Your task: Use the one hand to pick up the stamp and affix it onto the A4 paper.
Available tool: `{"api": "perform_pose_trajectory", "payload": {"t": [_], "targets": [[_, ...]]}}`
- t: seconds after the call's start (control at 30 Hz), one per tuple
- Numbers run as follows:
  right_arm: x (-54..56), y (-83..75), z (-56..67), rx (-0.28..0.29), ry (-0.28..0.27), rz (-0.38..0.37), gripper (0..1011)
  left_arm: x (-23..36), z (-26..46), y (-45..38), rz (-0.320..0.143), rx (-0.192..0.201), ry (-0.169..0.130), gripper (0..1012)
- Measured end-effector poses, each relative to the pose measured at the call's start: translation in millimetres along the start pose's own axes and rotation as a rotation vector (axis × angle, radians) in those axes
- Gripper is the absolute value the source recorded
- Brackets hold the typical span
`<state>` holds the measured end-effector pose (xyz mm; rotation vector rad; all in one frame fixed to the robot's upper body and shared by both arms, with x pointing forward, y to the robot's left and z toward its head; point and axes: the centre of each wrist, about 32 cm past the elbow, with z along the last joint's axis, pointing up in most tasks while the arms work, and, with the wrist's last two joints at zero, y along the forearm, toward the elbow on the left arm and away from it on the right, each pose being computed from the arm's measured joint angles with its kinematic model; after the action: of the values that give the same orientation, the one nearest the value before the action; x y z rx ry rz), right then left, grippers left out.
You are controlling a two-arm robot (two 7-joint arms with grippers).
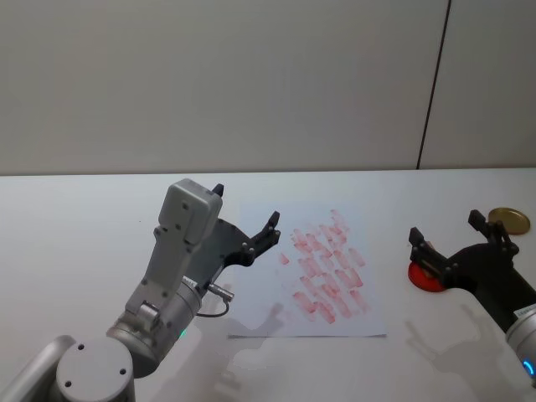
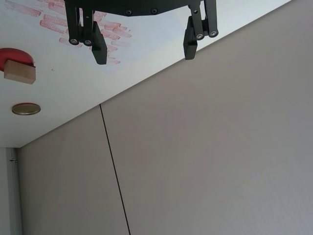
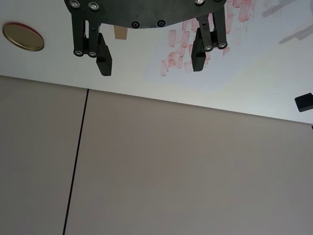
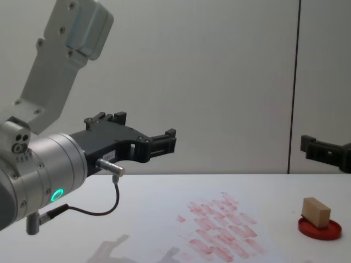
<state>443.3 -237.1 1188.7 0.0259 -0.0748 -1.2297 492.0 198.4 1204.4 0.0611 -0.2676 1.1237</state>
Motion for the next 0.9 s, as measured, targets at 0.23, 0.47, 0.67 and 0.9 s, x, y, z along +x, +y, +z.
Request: {"api": "perform_pose_trajectory", "payload": {"t": [0.23,0.47,0.67,0.9], "targets": [[-0.3,0.5,-0.4,-0.011,0.003,-0.005,1001,0.0,0.0,0.0,0.0,0.0,0.0,993],[-0.9,4.5,0.0,-0.058,0.015,-0.032,1001,0.0,0.0,0.0,0.0,0.0,0.0,993],[-0.7,12.3,0.9,-0.117,0.02,-0.063,1001,0.0,0.0,0.0,0.0,0.0,0.0,993],[1.2,23.5,1.7,-0.176,0.023,-0.095,1001,0.0,0.0,0.0,0.0,0.0,0.0,993]]}}
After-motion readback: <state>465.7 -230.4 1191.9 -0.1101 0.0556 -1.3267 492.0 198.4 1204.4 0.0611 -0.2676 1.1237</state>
